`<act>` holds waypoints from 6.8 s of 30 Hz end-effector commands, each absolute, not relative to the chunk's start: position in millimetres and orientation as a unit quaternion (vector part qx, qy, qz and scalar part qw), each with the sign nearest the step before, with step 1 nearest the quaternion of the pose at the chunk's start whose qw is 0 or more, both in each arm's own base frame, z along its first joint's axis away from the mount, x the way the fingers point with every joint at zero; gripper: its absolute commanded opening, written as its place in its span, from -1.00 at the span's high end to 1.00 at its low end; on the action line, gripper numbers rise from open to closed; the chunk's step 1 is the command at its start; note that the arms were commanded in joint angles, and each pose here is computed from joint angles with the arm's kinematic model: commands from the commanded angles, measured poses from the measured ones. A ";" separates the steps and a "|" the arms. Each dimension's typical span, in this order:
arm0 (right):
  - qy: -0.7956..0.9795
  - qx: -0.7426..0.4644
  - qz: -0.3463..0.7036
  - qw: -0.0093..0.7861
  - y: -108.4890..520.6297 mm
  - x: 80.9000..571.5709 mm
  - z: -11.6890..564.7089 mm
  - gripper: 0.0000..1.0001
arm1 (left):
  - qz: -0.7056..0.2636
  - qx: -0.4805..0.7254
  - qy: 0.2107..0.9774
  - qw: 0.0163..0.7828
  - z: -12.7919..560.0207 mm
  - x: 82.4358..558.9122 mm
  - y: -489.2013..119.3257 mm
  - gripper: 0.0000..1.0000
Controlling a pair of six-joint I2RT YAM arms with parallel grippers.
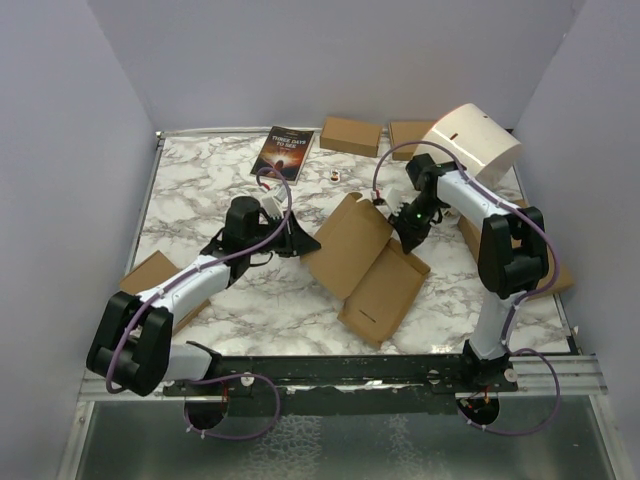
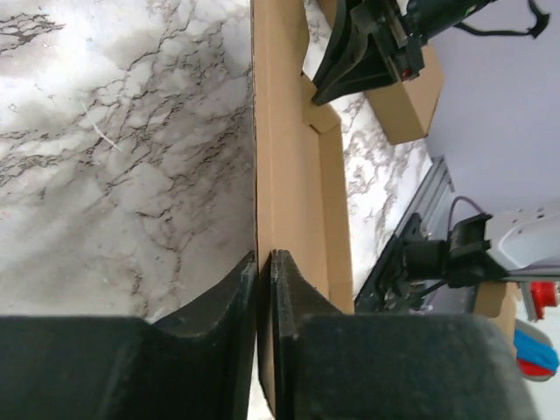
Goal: Fold the paper box
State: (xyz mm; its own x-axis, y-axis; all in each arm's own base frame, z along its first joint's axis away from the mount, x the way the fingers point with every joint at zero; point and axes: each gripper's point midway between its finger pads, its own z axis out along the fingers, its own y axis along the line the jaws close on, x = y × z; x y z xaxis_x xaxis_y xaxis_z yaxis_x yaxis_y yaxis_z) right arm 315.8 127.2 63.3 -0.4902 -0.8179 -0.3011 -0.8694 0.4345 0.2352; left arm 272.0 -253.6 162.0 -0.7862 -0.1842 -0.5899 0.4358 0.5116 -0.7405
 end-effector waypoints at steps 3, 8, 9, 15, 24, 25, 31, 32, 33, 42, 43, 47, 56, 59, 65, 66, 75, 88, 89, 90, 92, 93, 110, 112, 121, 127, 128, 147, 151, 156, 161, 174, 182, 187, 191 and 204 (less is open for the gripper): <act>0.840 -0.503 0.183 0.095 133.5 319.9 58.5 0.84 | -0.476 0.080 0.811 0.329 163.0 284.7 -256.6 1.00; 0.836 -0.504 0.185 0.113 134.7 316.5 58.1 0.81 | -0.470 0.084 0.814 0.332 160.7 284.4 -255.9 1.00; 0.834 -0.505 0.185 0.120 135.7 316.8 59.1 0.79 | -0.469 0.086 0.813 0.334 161.1 284.0 -255.9 1.00; 0.827 -0.502 0.189 0.168 141.1 313.7 66.4 0.72 | -0.469 0.091 0.805 0.351 166.7 281.8 -255.5 1.00; 0.819 -0.498 0.181 0.218 141.1 304.9 67.9 0.58 | -0.472 0.093 0.799 0.361 171.8 279.4 -255.4 1.00; 0.819 -0.497 0.184 0.220 141.5 302.8 67.1 0.57 | -0.472 0.093 0.799 0.360 171.0 278.6 -255.6 1.00; 0.820 -0.493 0.190 0.220 141.6 295.2 55.5 0.56 | -0.474 0.095 0.798 0.359 170.8 276.3 -255.8 1.00; 0.820 -0.493 0.190 0.220 141.5 295.1 53.7 0.56 | -0.474 0.095 0.798 0.359 171.0 276.2 -255.9 1.00; 0.821 -0.492 0.190 0.220 141.5 295.2 52.5 0.56 | -0.475 0.095 0.798 0.359 171.2 276.2 -256.0 1.00; 0.825 -0.485 0.171 0.235 138.3 303.0 46.5 0.60 | -0.477 0.098 0.799 0.353 169.1 273.6 -257.0 1.00; 0.825 -0.485 0.169 0.238 137.9 303.7 46.9 0.63 | -0.477 0.098 0.799 0.353 168.7 273.4 -256.9 1.00; 0.823 -0.485 0.168 0.242 138.3 303.6 47.2 0.85 | -0.477 0.100 0.799 0.353 168.5 272.8 -257.0 1.00; 0.819 -0.486 0.153 0.265 136.5 309.6 53.3 0.97 | -0.477 0.100 0.800 0.349 166.7 273.1 -257.6 1.00; 0.816 -0.488 0.141 0.275 134.2 312.8 55.1 0.98 | -0.476 0.100 0.801 0.349 165.9 273.2 -257.7 1.00; 0.813 -0.492 0.124 0.287 130.0 315.8 55.9 0.98 | -0.477 0.099 0.801 0.348 165.9 274.0 -258.1 1.00; 0.812 -0.493 0.121 0.289 129.4 316.0 55.8 0.98 | -0.477 0.098 0.802 0.346 165.6 273.8 -258.3 1.00; 0.798 -0.502 0.100 0.319 126.3 318.0 65.7 0.97 | -0.477 0.097 0.802 0.345 165.7 274.9 -259.0 1.00; 0.787 -0.515 0.079 0.330 126.6 318.2 63.3 0.84 | -0.481 0.098 0.802 0.340 166.6 275.3 -261.0 1.00; 0.787 -0.515 0.079 0.329 127.1 318.2 62.6 0.79 | -0.482 0.098 0.801 0.341 166.9 275.4 -260.9 1.00; 0.788 -0.515 0.080 0.327 127.2 317.4 61.3 0.73 | -0.482 0.098 0.802 0.341 166.7 275.4 -261.0 1.00; 0.789 -0.516 0.084 0.322 127.8 315.7 58.5 0.61 | -0.481 0.098 0.802 0.340 166.5 275.4 -260.9 1.00; 0.790 -0.516 0.087 0.319 128.6 314.7 57.1 0.57 | -0.482 0.098 0.801 0.340 167.0 275.2 -261.0 1.00; 0.808 -0.505 0.132 0.273 136.5 304.7 38.9 0.44 | -0.486 0.120 0.797 0.339 169.8 271.9 -263.9 1.00; 0.809 -0.504 0.134 0.271 137.3 305.0 37.4 0.44 | -0.486 0.128 0.796 0.338 171.1 271.0 -265.0 1.00; 0.815 -0.501 0.124 0.262 134.5 311.1 26.1 0.58 | -0.488 0.150 0.791 0.337 178.2 270.5 -272.1 1.00; 0.835 -0.479 0.071 0.261 117.5 322.6 15.8 0.98 | -0.484 0.160 0.790 0.340 181.5 273.5 -274.4 1.00; 0.837 -0.474 0.061 0.265 114.5 324.0 16.2 0.98 | -0.481 0.161 0.791 0.343 181.7 275.0 -274.3 1.00; 0.837 -0.469 0.079 0.272 126.3 330.6 12.4 0.62 | -0.474 0.176 0.795 0.336 181.3 287.9 -282.0 1.00; 0.844 -0.460 0.013 0.275 108.9 339.2 8.5 0.97 | -0.469 0.179 0.798 0.333 179.7 287.8 -281.0 1.00; 0.841 -0.456 -0.029 0.289 98.2 340.8 12.6 0.98 | -0.458 0.181 0.802 0.339 180.4 290.5 -278.9 1.00; 0.845 -0.465 0.028 0.265 114.2 328.5 8.2 0.81 | -0.457 0.182 0.804 0.335 179.7 293.4 -280.5 1.00; 0.832 -0.453 0.091 0.306 142.1 334.3 41.6 0.32 | -0.451 0.185 0.805 0.338 183.1 294.1 -279.1 1.00; 0.838 -0.454 0.058 0.298 130.3 338.1 29.6 0.60 | -0.450 0.188 0.804 0.340 186.2 294.6 -279.3 1.00; 0.839 -0.455 0.005 0.299 112.7 342.8 24.9 0.98 | -0.449 0.188 0.805 0.339 185.7 295.9 -279.7 1.00; 0.841 -0.458 0.007 0.286 111.2 337.7 19.2 0.96 | -0.449 0.189 0.804 0.340 187.2 298.4 -281.0 1.00; 0.830 -0.452 0.053 0.324 125.4 327.3 59.2 0.07 | -0.433 0.187 0.813 0.340 183.0 302.4 -277.4 1.00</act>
State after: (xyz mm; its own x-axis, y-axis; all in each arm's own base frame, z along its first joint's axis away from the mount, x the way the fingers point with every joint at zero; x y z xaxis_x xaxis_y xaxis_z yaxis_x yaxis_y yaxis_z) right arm 333.5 124.8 43.7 -0.3996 -0.7287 -0.5562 -0.7810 0.5883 -0.2095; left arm 295.1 -276.9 172.4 -0.7258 0.0128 -0.6878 0.5794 0.5503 -0.6012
